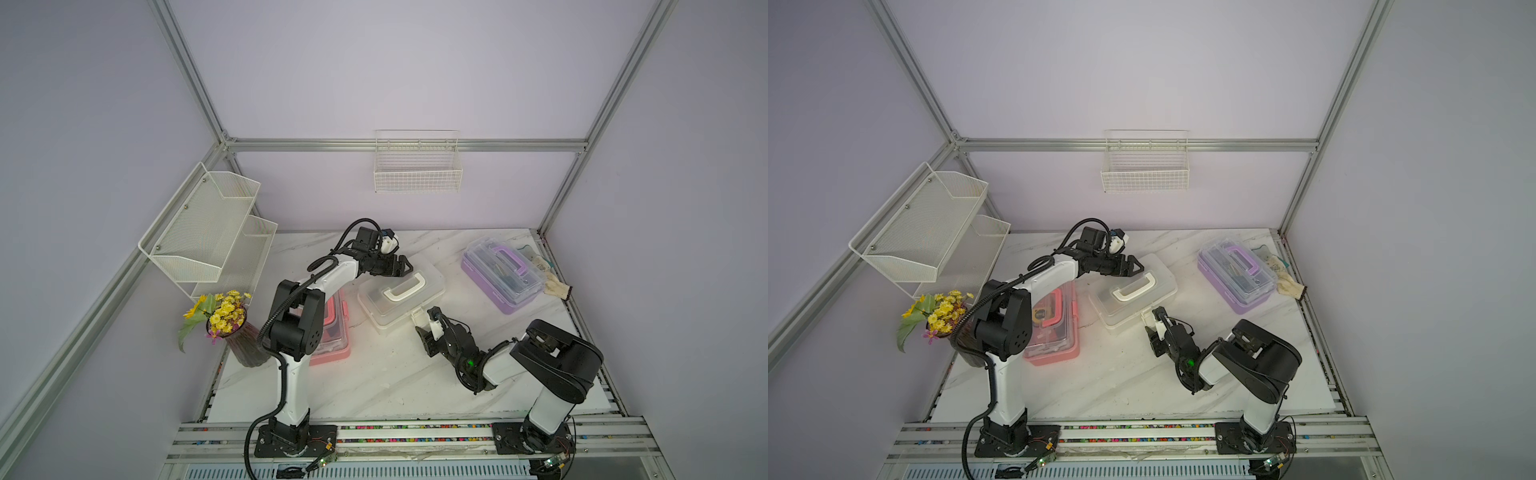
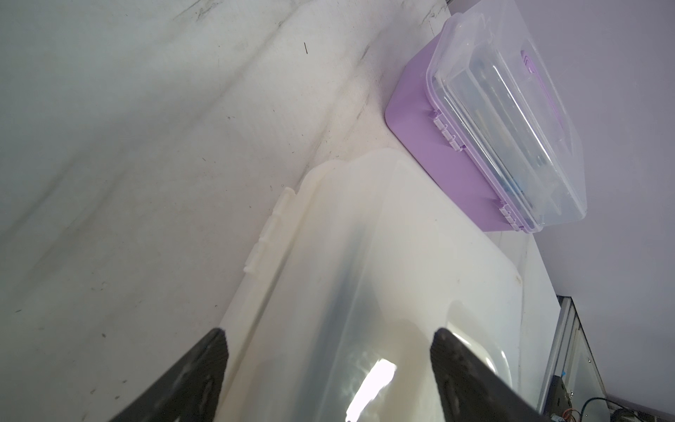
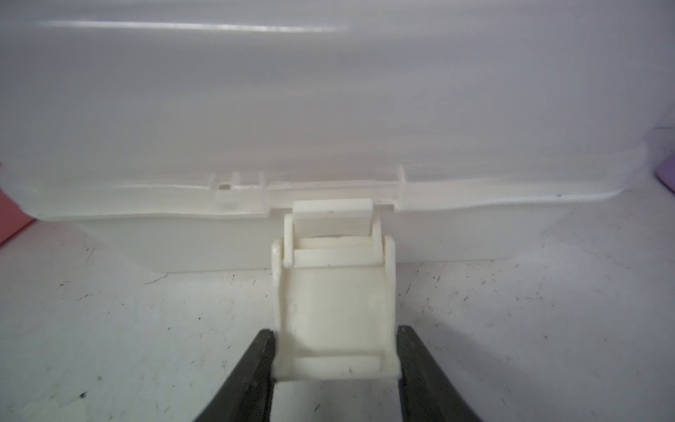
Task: Close toolboxes
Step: Fasten the toolbox latch on the toolbox.
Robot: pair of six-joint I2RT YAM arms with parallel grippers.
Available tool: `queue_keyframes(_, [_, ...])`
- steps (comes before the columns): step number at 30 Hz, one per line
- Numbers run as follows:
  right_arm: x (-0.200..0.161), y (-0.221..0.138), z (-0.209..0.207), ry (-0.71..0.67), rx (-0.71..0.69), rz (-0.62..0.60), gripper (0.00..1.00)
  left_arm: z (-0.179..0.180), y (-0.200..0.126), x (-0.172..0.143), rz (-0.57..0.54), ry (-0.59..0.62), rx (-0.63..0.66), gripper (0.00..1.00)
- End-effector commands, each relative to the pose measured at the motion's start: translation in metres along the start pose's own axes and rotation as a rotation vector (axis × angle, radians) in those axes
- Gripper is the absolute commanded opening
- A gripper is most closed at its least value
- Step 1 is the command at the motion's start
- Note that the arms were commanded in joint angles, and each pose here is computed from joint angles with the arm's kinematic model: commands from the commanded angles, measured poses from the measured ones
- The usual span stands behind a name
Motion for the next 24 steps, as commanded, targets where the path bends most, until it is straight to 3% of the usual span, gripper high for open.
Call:
queue_keyframes(1, [0.032,-0.005,0.004,0.042,-0.006,-0.103,0.43,-0.008,-0.014,-0.01,0.037,-0.016,0.019,0.86])
queue_keyframes(24, [0.074,-0.013,0.014,0.077,0.001,-0.15,0.45,-0.006,-0.011,-0.026,0.072,-0.039,0.024,0.86])
Point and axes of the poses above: each gripper's point midway between its finger pads, its own y axis out along the fingers, its own z axis along the line the jaws close on, x = y × z, the point moved 5 cm from there along -y, back along the fingers, and after that the axes turned 10 degrees about y, right-handed, at the moved point
